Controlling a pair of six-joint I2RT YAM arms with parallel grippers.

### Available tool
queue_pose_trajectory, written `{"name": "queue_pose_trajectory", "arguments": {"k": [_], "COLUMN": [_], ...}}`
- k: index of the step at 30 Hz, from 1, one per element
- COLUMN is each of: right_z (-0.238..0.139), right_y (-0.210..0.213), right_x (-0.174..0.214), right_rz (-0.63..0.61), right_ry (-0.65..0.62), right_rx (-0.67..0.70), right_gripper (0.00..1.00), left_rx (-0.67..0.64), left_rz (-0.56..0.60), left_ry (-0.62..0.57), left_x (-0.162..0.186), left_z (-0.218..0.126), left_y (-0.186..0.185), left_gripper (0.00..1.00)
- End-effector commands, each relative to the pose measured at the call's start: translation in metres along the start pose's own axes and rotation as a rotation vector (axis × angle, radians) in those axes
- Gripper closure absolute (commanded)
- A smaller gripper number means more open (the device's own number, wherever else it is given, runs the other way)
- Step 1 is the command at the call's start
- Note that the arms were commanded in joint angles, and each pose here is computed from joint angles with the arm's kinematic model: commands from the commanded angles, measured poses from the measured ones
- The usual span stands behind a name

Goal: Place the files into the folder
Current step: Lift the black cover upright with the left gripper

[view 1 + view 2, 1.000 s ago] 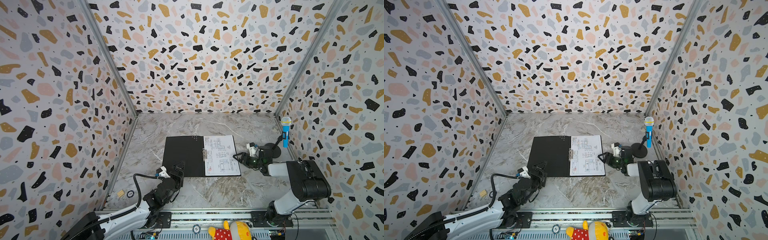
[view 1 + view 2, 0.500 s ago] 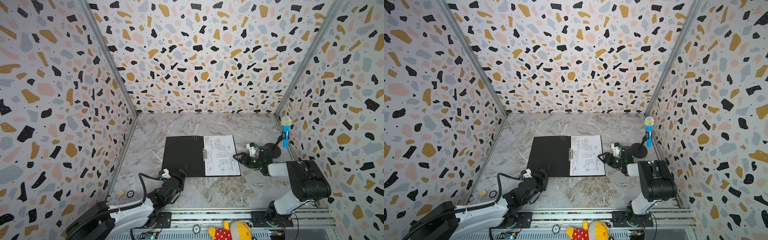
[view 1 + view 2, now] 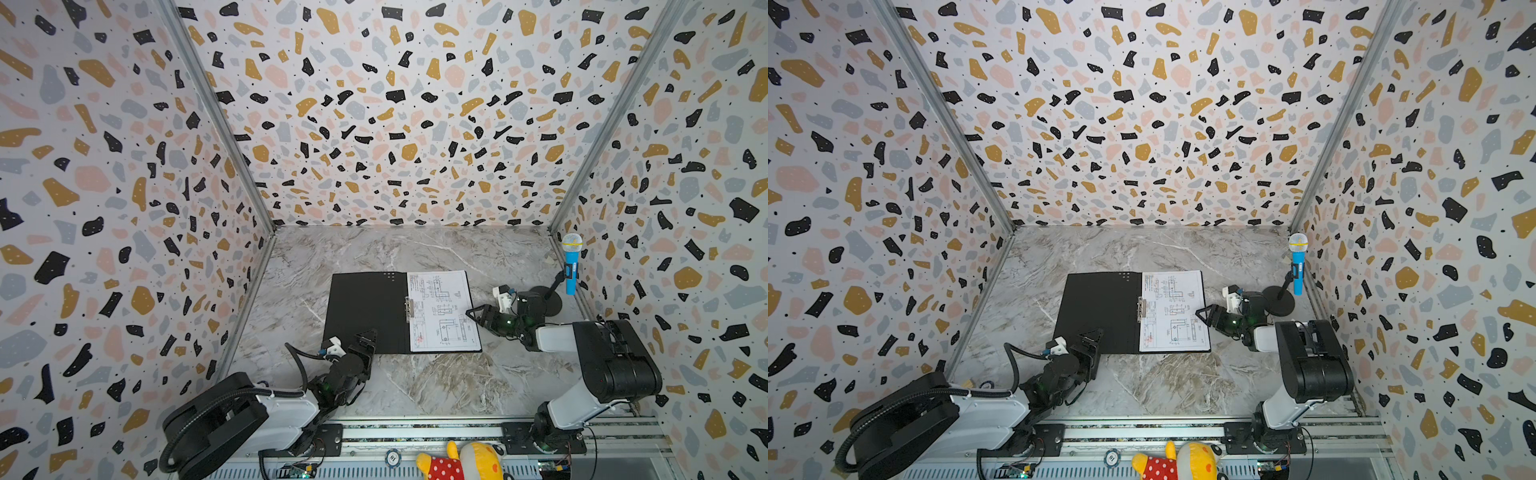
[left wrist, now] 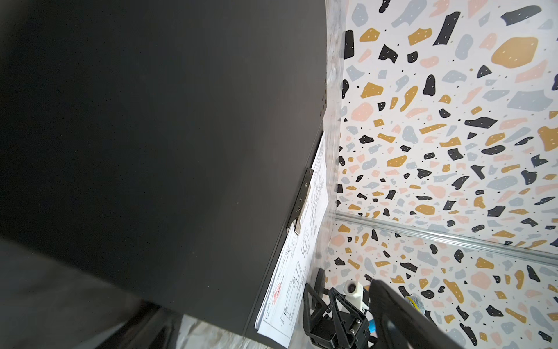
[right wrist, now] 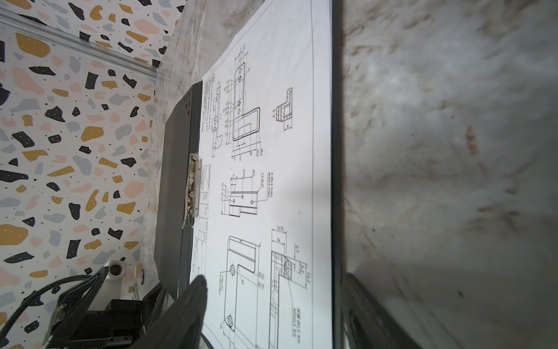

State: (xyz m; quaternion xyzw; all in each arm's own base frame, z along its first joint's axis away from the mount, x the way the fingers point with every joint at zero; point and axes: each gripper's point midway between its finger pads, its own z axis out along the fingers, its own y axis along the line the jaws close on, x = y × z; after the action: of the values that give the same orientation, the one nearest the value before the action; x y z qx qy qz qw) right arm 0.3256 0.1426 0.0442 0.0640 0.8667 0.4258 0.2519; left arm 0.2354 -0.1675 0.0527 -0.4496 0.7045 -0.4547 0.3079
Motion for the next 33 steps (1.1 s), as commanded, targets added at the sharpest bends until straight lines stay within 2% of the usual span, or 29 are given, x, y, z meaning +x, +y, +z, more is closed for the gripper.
{"name": "queue_pose_trajectory", "arguments": {"k": [1,9,13,15,25,30,33], "right_z": [0.003,0.005,0.005,0.004,0.004,0.003,0.004], "right_y": [-0.022,-0.028,-0.030,-0.031,-0.035,-0.036,-0.036], "right_x": [0.026,0.030,0.031,0.032,0.038,0.039,0.041], "right_rz": [0.084,0.091,0.089,0.092,0.093,0.093,0.092], "right_ry": [0.082,0.101,0.104,0.106,0.119,0.120,0.123], "right_rx": [0.072,0.083,0.097,0.100,0.119,0.128,0.131], "right_gripper": [0.29,0.30,0.32,0.32,0.34,0.34,0.34], "left_rx": [-0.052,0.005,0.026,0.046,0.145,0.112,0.082], "left_rz": [0.036,0.067,0.074,0.072,0.121,0.169,0.242], "left_ry": [-0.059,-0.068,-0.052,-0.047,-0.042,-0.072,-0.080], "left_x": [-0.018,-0.014,-0.009,-0.009,-0.003,-0.008,-0.007], "left_z": [-0.009,0.000,0.005,0.005,0.012,0.012,0.016], "left_y": [0.032,0.019,0.016,0.015,-0.002,0.003,0.003], "left_gripper": [0.02,0.03,0.07,0.12,0.52,0.62,0.69]}}
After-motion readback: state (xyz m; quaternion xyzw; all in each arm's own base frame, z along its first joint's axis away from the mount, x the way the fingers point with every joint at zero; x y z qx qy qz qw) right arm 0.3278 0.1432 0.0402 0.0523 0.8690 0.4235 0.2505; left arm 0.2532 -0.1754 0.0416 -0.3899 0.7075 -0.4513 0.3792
